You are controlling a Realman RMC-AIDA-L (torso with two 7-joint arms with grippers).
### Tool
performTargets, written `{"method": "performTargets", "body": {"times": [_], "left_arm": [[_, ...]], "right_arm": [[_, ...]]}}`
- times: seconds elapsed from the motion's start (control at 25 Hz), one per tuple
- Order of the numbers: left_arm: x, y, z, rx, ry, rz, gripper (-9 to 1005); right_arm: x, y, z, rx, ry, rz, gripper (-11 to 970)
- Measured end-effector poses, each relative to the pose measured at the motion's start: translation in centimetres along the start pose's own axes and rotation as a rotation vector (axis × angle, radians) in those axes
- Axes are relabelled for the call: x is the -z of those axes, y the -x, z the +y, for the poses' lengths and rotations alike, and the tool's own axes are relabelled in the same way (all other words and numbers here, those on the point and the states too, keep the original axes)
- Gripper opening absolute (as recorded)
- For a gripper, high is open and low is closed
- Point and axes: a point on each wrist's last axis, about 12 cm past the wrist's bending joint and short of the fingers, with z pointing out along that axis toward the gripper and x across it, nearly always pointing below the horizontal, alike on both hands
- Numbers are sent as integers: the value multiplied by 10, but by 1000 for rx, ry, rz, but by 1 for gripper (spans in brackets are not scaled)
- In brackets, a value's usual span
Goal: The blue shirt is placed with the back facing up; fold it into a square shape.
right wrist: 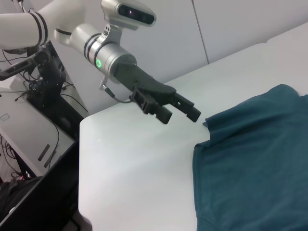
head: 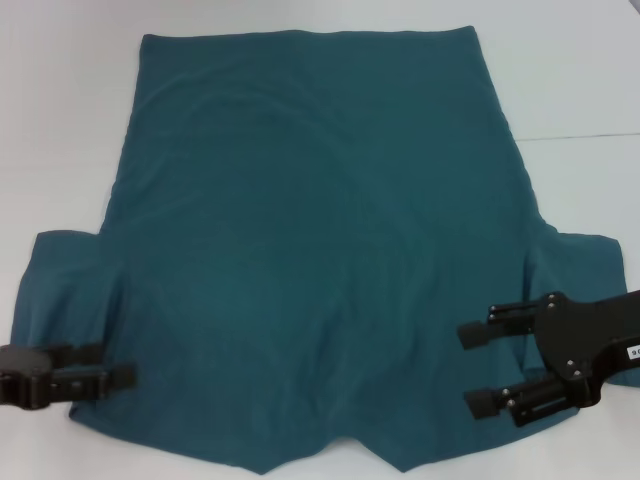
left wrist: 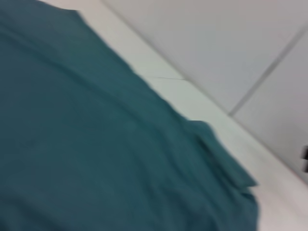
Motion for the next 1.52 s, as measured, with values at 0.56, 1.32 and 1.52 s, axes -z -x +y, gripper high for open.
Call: {"method": "performTargets", "body": {"times": [0.56,1.32,1.52], "left_arm": [[7,-7,36,201,391,14,911],[-10,-18,47,161,537,12,777],[-11,-21,48,161,542,-6,730]], "right_arm": [[-2,5,-1,4,5,1,909],[-6,13,-4,10,5,0,908],[-6,14,-5,2,1,0,908]]}}
